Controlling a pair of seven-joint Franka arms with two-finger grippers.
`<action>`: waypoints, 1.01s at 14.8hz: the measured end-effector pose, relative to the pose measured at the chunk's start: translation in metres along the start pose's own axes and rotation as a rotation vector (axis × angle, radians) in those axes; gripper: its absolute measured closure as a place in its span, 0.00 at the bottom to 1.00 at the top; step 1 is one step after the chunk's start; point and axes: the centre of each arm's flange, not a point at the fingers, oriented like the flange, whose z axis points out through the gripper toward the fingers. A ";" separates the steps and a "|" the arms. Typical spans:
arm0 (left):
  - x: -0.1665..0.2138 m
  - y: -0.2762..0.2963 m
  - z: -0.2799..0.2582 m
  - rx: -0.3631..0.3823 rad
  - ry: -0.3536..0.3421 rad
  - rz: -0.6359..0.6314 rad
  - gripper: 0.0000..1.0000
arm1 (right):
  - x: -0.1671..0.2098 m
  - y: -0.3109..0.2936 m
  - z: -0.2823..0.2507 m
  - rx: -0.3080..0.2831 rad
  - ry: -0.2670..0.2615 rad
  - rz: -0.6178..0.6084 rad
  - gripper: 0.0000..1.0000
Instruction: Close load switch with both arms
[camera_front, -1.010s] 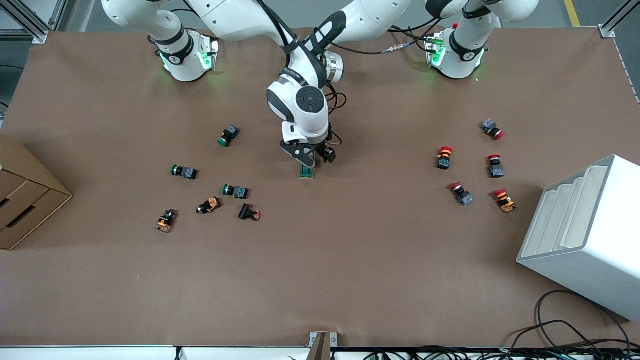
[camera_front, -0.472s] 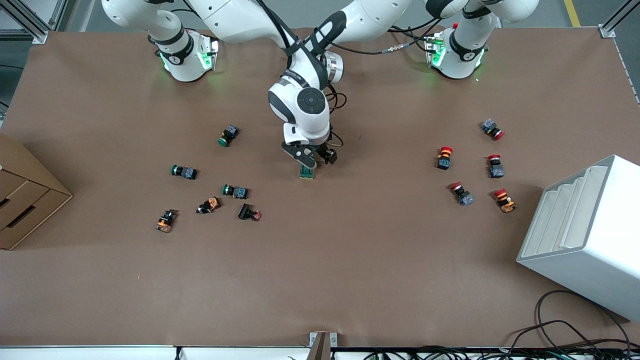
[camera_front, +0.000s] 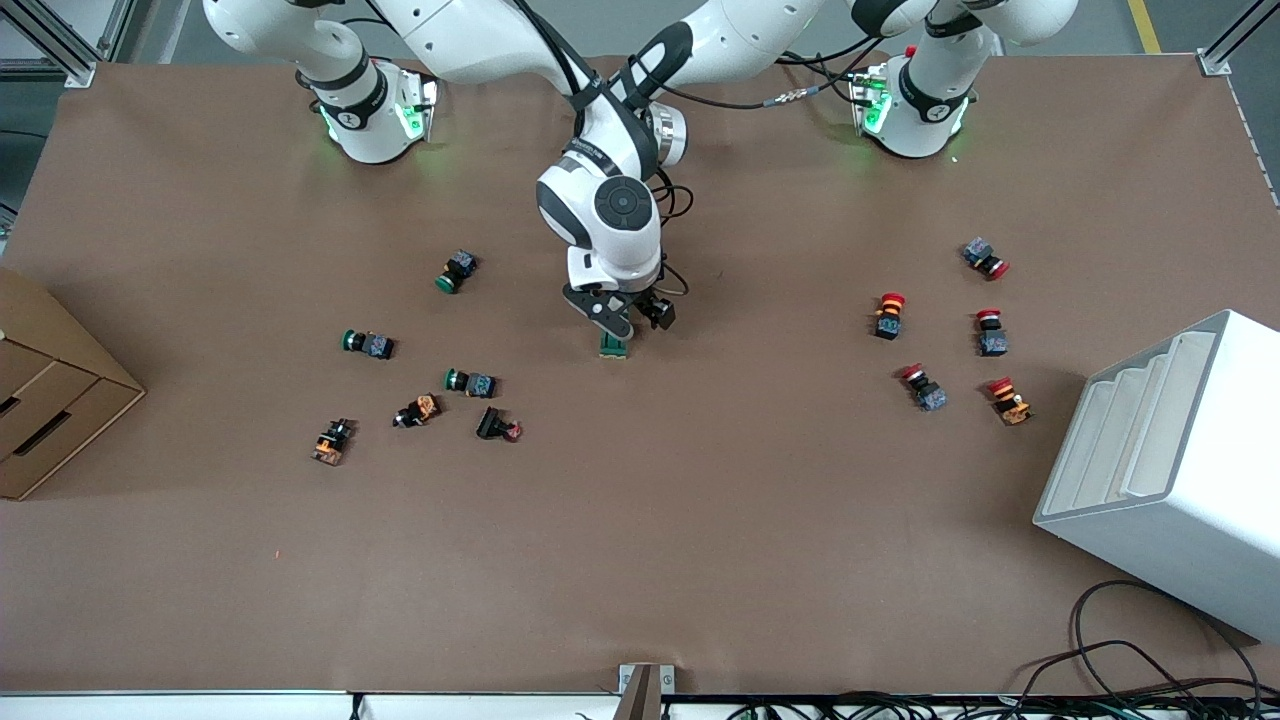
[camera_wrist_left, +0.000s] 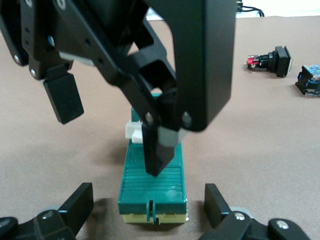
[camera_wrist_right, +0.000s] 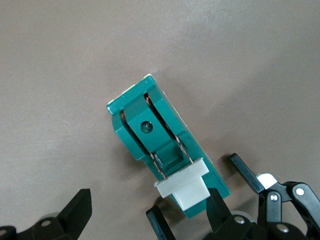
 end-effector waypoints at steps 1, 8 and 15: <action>0.000 0.000 0.000 0.000 0.000 0.000 0.01 | 0.002 -0.001 -0.005 0.004 0.000 0.003 0.00; 0.000 0.000 0.000 0.000 0.000 0.000 0.01 | 0.045 -0.027 -0.035 0.127 0.023 0.032 0.00; 0.000 0.000 0.000 0.000 0.000 0.000 0.01 | 0.053 -0.028 -0.031 0.128 0.027 0.005 0.00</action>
